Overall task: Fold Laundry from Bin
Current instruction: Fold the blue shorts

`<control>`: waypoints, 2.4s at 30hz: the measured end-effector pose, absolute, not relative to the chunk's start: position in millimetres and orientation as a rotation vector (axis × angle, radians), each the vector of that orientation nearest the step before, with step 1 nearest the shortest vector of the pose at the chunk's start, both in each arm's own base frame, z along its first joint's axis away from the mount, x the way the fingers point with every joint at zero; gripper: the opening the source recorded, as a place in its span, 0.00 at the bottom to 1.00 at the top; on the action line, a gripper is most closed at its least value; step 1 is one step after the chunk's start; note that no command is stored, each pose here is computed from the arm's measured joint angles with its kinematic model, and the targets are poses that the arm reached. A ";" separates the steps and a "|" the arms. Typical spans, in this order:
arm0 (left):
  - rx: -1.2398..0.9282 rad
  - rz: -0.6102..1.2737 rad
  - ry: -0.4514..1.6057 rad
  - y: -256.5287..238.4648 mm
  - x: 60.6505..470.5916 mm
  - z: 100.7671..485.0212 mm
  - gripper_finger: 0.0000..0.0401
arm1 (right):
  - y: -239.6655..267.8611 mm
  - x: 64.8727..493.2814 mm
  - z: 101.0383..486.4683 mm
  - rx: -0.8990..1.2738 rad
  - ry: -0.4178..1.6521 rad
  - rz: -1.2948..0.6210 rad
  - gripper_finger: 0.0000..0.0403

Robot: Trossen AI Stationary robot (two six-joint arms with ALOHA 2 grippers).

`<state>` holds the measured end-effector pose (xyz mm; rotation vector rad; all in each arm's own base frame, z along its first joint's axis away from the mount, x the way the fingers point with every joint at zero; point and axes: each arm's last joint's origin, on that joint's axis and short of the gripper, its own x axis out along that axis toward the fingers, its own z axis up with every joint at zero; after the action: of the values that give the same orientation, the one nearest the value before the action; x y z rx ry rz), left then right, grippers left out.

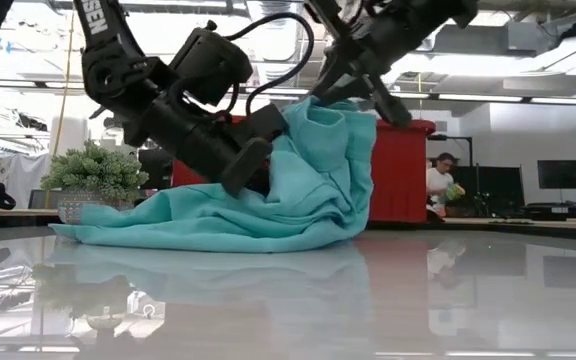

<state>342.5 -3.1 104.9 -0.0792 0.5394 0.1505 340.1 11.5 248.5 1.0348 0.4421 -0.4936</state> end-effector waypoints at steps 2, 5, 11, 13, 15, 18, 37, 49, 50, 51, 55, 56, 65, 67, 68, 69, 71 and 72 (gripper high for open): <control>-0.055 0.156 0.606 -2.8 338.5 111.7 0.00 | 8.4 342.4 249.1 1.020 0.462 -0.489 0.06; -0.006 0.202 0.714 -1.2 328.8 125.7 0.00 | 6.1 339.6 248.0 1.004 0.495 -0.513 0.06; -0.031 0.222 0.818 -6.7 300.2 163.3 0.00 | 6.2 332.7 250.9 0.965 0.530 -0.524 0.06; -0.043 0.165 0.805 -14.6 289.7 170.4 0.00 | 6.2 329.8 252.6 0.959 0.541 -0.529 0.06; -0.032 0.143 0.770 -22.4 279.0 167.2 0.00 | 6.0 328.6 255.1 0.956 0.534 -0.523 0.06; -0.014 0.197 0.708 -28.7 263.4 148.8 0.00 | 5.9 326.0 257.8 0.941 0.538 -0.519 0.06; -0.124 0.166 0.599 -36.0 271.3 81.0 0.00 | 9.3 329.3 266.9 0.987 0.473 -0.444 0.06; -0.076 0.118 0.563 -40.0 298.2 84.3 0.00 | 6.1 345.6 260.2 0.999 0.427 -0.363 0.06; -0.084 0.120 0.564 -40.1 297.9 84.7 0.00 | 5.4 345.8 255.7 1.002 0.456 -0.375 0.06; -0.092 0.122 0.569 -40.1 297.6 84.9 0.00 | 5.3 347.8 250.0 1.007 0.478 -0.385 0.06; -0.104 0.115 0.595 -44.2 294.1 90.1 0.00 | 4.1 359.6 237.4 1.022 0.478 -0.347 0.06; -0.100 0.112 0.604 -45.3 292.9 91.6 0.00 | 3.9 362.9 238.2 1.033 0.458 -0.312 0.06; -0.103 0.107 0.648 -46.8 283.5 109.5 0.00 | 0.3 379.5 218.4 1.048 0.476 -0.277 0.18; -0.099 0.110 0.679 -46.4 278.4 116.5 0.00 | -2.1 379.4 217.7 1.046 0.477 -0.285 0.25; -0.095 0.109 0.689 -46.7 275.0 121.4 0.00 | -3.0 379.5 217.8 1.040 0.475 -0.285 0.29; -0.092 0.109 0.698 -46.8 271.8 126.6 0.00 | -3.3 379.7 218.0 1.029 0.473 -0.281 0.32; -0.075 0.120 0.726 -47.4 263.1 136.7 0.00 | -3.3 380.7 219.7 1.019 0.456 -0.267 0.39; -0.069 0.134 0.734 -47.1 259.0 141.4 0.00 | -3.1 381.2 220.6 1.008 0.448 -0.257 0.41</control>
<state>259.0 -47.1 141.4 -0.0687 0.7344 0.1336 381.2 -3.1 220.6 1.0078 0.4477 -0.2570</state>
